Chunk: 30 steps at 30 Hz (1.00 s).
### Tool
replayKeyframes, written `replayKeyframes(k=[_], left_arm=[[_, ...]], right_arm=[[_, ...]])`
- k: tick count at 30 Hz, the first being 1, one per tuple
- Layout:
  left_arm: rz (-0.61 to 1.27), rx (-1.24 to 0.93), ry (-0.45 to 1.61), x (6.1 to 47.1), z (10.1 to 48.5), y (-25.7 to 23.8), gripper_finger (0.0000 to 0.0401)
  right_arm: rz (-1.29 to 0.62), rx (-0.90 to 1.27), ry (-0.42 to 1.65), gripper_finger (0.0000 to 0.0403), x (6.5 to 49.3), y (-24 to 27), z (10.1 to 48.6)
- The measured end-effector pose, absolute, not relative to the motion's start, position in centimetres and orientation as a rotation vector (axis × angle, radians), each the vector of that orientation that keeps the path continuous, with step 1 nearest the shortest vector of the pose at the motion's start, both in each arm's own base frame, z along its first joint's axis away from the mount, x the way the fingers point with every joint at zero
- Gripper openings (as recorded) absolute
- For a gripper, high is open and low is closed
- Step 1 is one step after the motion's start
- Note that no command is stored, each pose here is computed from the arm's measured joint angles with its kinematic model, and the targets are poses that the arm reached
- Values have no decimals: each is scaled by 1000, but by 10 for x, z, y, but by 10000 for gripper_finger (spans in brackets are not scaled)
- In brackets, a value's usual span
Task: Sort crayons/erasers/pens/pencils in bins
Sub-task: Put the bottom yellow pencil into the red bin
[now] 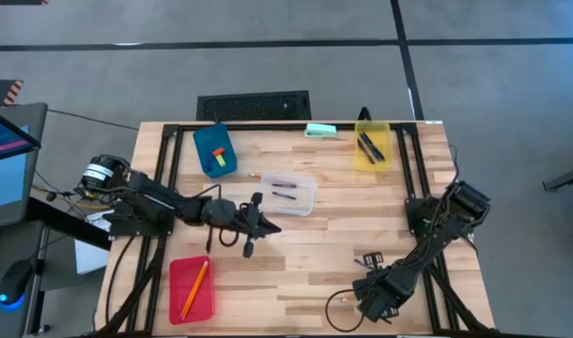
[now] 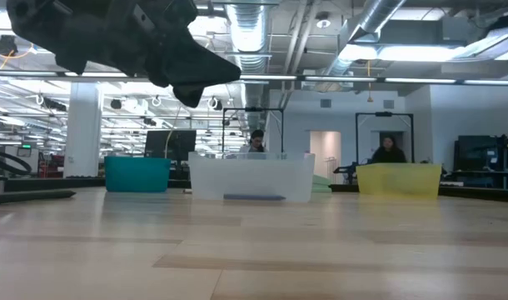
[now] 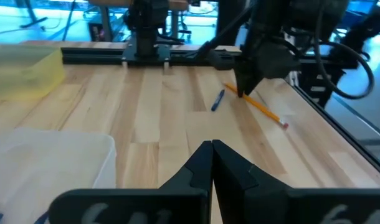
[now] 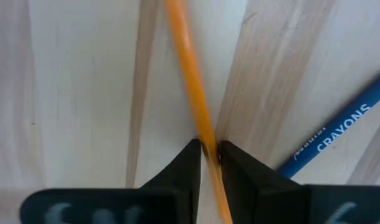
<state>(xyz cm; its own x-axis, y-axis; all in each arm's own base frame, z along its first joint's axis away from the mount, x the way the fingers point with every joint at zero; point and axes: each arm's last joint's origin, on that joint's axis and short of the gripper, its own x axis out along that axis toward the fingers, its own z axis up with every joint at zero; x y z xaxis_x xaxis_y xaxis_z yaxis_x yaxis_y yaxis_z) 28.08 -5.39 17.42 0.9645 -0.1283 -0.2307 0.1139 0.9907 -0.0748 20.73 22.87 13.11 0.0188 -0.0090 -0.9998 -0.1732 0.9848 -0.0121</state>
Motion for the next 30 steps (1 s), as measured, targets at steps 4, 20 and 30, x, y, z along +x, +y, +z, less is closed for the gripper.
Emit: replayKeyframes(k=[4,20,30], left_arm=[[-80,-91,244,279,173,-60,0],[-103,-32,285,252,156,-72,0],[-119,-83,70,213,154,-60,0]], right_arm=[[115,-141,1560,73,209,226,131],[2,-13,1547,52,211,226,130],[-93,61,1545,26,212,230,137]])
